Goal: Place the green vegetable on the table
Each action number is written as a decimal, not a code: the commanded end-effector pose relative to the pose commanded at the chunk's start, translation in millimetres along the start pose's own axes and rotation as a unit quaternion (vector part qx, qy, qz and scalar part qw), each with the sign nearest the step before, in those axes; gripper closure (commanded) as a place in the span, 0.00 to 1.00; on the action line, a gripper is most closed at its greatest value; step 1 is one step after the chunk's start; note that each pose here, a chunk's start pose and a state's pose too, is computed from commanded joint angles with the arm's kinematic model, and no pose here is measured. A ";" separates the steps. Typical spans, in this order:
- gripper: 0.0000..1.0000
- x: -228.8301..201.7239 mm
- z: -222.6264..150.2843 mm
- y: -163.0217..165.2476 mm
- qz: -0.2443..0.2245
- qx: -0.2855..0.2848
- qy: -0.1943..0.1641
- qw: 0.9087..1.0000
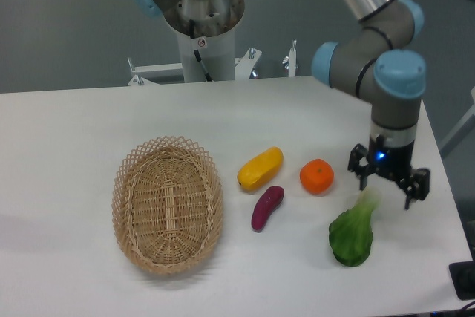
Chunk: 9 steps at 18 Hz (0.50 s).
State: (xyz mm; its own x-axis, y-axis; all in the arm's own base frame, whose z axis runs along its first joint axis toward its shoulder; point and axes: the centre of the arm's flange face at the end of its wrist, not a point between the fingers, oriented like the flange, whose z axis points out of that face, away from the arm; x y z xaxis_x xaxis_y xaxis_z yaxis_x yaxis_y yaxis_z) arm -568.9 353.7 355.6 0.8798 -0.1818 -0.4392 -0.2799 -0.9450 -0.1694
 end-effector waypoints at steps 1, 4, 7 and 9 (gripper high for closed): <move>0.00 -1.0 -10.1 6.8 0.012 -0.003 -0.003 1.000; 0.00 -6.0 -37.2 38.3 0.040 -0.017 0.013 0.999; 0.00 -7.3 -52.5 76.3 0.080 -0.027 0.043 0.996; 0.00 -8.2 -65.9 100.9 0.106 -0.029 0.054 0.992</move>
State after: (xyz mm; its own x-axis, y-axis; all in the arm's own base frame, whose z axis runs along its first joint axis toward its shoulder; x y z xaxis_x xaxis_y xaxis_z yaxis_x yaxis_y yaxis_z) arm -579.1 241.9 400.2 0.8403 -0.4041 -0.3614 -0.4440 -0.8955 -0.0309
